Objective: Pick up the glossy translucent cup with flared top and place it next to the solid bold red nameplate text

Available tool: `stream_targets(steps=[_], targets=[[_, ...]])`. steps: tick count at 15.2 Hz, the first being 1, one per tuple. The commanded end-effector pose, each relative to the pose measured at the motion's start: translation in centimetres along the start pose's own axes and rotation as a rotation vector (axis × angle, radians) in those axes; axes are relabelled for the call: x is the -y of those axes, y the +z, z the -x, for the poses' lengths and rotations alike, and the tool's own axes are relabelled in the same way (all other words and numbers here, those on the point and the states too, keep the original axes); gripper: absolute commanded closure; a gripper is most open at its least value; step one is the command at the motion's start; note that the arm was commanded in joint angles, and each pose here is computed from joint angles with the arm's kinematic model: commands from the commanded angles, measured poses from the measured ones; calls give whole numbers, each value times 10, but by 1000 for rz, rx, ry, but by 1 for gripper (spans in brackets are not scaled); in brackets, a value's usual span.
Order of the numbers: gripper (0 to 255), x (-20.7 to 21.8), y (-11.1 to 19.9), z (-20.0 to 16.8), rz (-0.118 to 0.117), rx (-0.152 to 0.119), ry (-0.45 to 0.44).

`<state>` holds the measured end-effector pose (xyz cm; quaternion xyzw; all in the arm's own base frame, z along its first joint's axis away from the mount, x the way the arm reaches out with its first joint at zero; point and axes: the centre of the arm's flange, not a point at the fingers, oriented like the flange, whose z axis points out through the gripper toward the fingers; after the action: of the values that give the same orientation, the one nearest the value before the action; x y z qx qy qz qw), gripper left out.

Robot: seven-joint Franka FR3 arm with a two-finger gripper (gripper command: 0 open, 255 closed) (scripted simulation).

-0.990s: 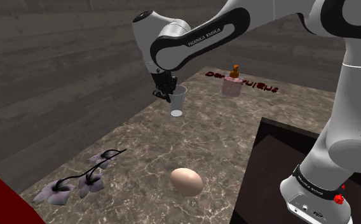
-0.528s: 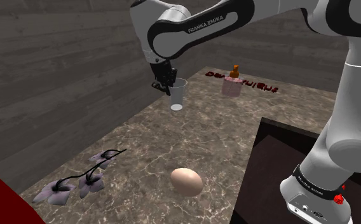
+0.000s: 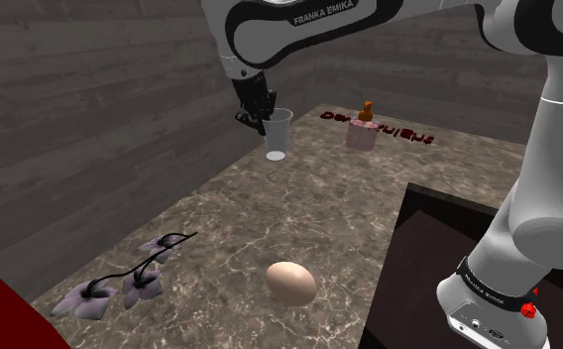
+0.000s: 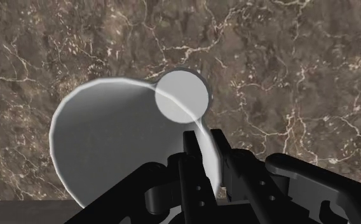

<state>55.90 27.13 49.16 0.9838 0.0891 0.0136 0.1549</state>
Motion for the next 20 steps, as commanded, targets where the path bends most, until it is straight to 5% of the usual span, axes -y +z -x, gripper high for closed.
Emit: stream_targets(steps=[1, 13, 20], targets=[[255, -3, -11, 0, 0, 0, 0], [255, -22, -70, 0, 0, 0, 0], [255, -99, -46, 45, 0, 0, 0]])
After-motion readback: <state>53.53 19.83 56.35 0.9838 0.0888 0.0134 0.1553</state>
